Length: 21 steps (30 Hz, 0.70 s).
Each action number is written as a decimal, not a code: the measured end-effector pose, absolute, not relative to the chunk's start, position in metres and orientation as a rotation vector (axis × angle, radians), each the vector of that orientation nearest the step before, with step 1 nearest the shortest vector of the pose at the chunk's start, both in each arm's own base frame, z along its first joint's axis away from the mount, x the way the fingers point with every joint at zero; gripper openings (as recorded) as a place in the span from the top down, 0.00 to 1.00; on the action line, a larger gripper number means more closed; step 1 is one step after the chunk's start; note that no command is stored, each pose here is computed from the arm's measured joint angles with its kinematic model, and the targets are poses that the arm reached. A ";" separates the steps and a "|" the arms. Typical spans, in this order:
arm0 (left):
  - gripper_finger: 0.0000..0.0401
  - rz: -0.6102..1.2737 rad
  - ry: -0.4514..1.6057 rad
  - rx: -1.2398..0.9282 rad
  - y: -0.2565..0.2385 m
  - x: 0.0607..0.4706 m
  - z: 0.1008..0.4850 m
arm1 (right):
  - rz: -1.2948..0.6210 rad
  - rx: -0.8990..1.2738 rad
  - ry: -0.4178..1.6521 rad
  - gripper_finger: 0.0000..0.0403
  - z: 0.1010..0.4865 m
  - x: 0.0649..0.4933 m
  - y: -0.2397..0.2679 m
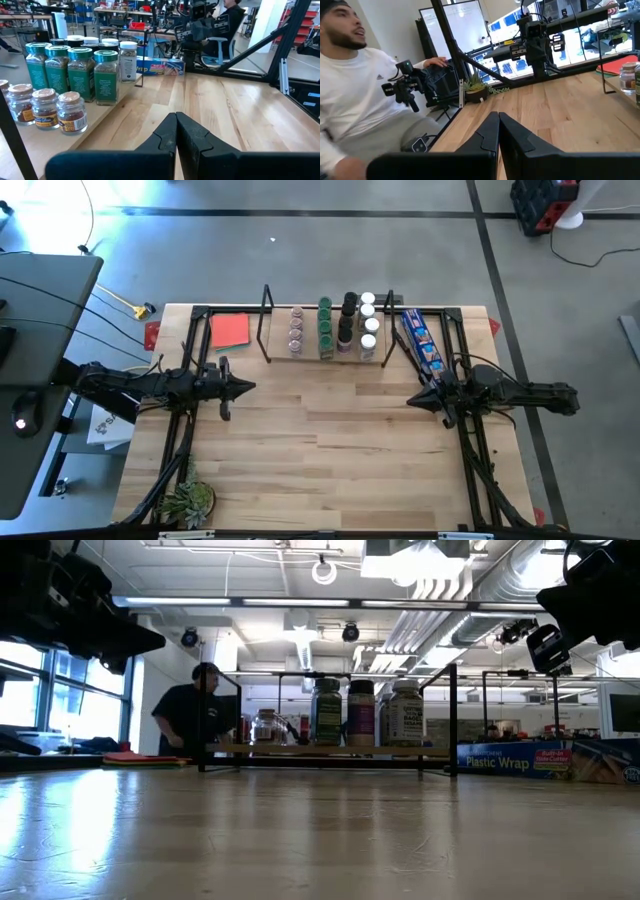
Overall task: Shelf spices
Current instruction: Return to Home Position
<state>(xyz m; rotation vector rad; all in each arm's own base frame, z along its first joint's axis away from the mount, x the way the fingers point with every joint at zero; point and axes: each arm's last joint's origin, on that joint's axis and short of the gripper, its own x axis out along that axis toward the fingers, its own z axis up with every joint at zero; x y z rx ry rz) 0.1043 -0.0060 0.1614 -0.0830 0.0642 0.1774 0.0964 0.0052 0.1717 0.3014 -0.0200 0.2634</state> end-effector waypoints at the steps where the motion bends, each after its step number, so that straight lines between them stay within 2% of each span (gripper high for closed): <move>1: 1.00 0.176 0.053 -0.086 -0.006 0.104 0.162 | 0.264 0.301 -0.020 0.99 0.172 0.096 0.005; 21: 1.00 0.173 -0.076 -0.116 -0.005 0.096 0.173 | 0.262 0.302 -0.014 0.99 0.171 0.097 0.005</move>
